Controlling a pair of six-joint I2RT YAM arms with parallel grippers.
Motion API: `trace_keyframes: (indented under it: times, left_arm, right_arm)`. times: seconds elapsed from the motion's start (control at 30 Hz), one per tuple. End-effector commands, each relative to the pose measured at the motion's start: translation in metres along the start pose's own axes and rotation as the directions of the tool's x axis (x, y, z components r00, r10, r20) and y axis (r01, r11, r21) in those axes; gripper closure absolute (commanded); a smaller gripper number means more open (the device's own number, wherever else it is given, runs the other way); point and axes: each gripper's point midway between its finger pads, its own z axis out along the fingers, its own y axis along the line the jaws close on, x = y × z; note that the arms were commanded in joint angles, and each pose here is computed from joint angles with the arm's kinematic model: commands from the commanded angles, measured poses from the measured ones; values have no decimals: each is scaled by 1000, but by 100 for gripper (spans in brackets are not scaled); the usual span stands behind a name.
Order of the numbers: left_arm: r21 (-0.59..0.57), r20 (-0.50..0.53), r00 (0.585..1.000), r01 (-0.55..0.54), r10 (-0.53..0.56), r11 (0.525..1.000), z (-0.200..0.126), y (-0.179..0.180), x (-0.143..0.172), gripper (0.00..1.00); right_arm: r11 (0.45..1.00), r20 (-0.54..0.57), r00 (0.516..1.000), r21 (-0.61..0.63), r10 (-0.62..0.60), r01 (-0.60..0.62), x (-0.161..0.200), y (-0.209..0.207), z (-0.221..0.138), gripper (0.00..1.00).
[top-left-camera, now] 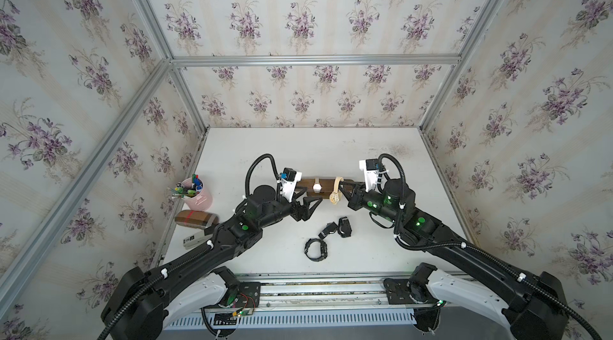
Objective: Place watch on stand
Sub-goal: Pick up the watch at the center of the board.
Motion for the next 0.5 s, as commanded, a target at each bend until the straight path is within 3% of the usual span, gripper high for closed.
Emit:
trace_keyframes:
  times: [0.0, 0.2, 0.3, 0.47]
  left_arm:
    - [-34, -6, 1000, -22, 22, 999, -3, -2, -1, 19]
    - [-26, -25, 998, -64, 64, 998, -1, -25, -3, 18]
    - [-24, -30, 998, -49, 49, 998, 3, -29, -6, 13]
    - [-27, -55, 998, -28, 26, 999, 14, -34, -8, 12]
  right_arm:
    - [1000, 36, 999, 15, -21, 21, -8, -2, 4, 100]
    - [999, 36, 998, 26, -46, 45, -11, -1, 14, 100]
    - [997, 32, 997, 34, -70, 69, -10, 3, 17, 100]
    - [994, 32, 995, 50, -95, 94, -7, 7, 19, 100]
